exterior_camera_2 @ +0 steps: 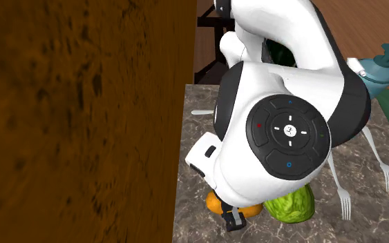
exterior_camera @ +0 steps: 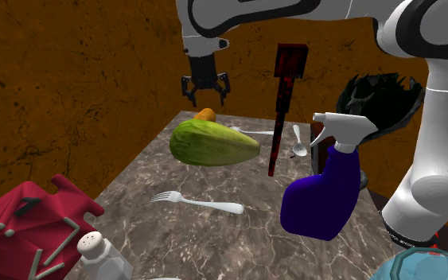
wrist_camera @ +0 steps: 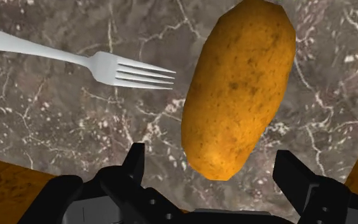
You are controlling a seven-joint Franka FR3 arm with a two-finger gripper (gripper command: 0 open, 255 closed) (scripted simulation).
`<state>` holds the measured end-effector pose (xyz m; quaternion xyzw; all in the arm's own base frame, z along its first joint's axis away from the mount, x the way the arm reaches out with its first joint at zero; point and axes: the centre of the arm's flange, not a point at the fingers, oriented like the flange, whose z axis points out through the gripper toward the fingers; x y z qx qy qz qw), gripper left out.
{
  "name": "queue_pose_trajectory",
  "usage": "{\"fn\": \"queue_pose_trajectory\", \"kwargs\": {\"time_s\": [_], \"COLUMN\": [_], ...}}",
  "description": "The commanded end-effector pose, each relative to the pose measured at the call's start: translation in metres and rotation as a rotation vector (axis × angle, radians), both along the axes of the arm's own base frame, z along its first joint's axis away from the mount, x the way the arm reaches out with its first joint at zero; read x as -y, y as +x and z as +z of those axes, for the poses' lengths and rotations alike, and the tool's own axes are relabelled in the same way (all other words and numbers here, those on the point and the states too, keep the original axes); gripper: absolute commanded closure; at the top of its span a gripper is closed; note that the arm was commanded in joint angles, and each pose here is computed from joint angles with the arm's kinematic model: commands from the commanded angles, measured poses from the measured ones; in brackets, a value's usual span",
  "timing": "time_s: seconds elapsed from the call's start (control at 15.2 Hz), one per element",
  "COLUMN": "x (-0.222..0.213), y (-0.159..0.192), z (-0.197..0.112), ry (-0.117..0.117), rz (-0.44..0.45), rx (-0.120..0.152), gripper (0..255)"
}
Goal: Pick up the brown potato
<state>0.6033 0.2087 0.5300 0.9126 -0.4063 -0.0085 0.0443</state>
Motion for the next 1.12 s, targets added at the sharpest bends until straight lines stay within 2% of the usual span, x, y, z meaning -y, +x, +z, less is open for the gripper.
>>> {"fn": "queue_pose_trajectory", "kwargs": {"time_s": [0.0,0.4,0.59,0.66,1.06], "x": [-0.003,-0.003,-0.003,-0.003,-0.003], "y": [0.012,0.012,0.012,0.012,0.012], "z": [-0.009,-0.04,-0.043,-0.043,-0.043], "ry": [0.001,0.001,0.001,0.001,0.002], "rz": [-0.033,-0.033,-0.033,-0.033,-0.033], "rx": [-0.005,-0.005,-0.005,-0.005,-0.005], "gripper": [0,0,0,255,255]}}
